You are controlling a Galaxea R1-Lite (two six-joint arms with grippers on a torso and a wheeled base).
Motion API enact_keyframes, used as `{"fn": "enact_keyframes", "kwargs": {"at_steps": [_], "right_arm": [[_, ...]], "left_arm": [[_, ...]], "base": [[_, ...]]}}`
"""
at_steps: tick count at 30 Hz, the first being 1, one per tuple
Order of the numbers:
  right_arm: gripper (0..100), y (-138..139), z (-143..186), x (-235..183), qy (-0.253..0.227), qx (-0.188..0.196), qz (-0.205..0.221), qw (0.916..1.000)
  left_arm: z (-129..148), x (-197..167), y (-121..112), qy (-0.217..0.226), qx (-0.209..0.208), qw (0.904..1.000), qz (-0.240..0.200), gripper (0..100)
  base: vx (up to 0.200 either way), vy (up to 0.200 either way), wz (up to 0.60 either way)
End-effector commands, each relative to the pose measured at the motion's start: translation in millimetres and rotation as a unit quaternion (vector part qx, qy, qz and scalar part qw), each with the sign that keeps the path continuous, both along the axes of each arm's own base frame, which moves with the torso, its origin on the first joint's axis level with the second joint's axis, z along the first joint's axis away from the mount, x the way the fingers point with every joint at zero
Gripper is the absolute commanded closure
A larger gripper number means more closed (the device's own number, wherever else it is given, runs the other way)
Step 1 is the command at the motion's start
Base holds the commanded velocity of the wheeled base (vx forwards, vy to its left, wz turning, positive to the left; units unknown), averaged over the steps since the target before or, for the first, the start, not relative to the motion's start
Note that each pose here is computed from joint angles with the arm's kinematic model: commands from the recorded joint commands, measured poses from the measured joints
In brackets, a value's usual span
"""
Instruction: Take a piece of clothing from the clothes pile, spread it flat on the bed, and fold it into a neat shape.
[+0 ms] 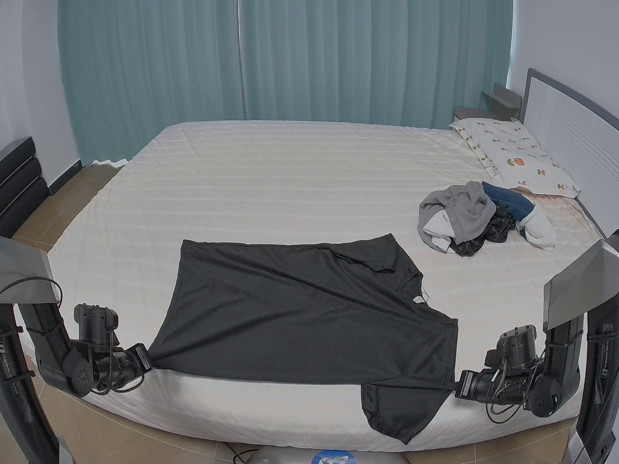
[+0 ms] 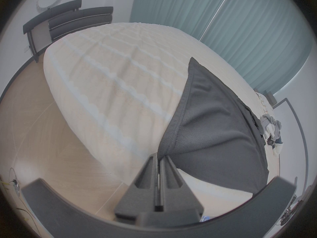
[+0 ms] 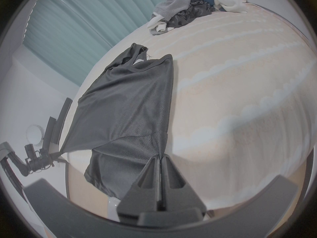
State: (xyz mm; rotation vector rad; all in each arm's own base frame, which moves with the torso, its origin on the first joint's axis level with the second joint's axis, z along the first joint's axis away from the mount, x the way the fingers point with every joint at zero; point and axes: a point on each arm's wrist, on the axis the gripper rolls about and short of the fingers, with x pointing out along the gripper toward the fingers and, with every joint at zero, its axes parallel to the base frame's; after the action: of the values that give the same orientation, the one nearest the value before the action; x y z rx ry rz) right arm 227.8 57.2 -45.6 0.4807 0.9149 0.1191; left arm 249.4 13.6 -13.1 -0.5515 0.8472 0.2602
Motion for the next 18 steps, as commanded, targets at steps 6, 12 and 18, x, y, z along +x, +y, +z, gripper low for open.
{"fn": "enact_keyframes", "kwargs": {"at_steps": [6,12,18], "right_arm": [[100,-9.7,10.7,-23.3,0.012,-0.007,0.042,0.9990],[100,-9.0,9.9,-33.3,0.027,-0.015,0.082,0.9962],[100,-2.0,10.7,-41.8,0.051,-0.026,0.116,0.9916]], "left_arm": [[14.6,-10.5,16.2,0.017,0.029,0.9994,-0.002,100],[15.1,-14.5,18.5,0.042,0.038,0.9984,-0.005,100],[14.8,-19.7,28.0,0.059,0.058,0.9965,-0.013,100]], "base": [[0.000,0.000,0.00],[0.000,0.000,0.00],[0.000,0.000,0.00]]}}
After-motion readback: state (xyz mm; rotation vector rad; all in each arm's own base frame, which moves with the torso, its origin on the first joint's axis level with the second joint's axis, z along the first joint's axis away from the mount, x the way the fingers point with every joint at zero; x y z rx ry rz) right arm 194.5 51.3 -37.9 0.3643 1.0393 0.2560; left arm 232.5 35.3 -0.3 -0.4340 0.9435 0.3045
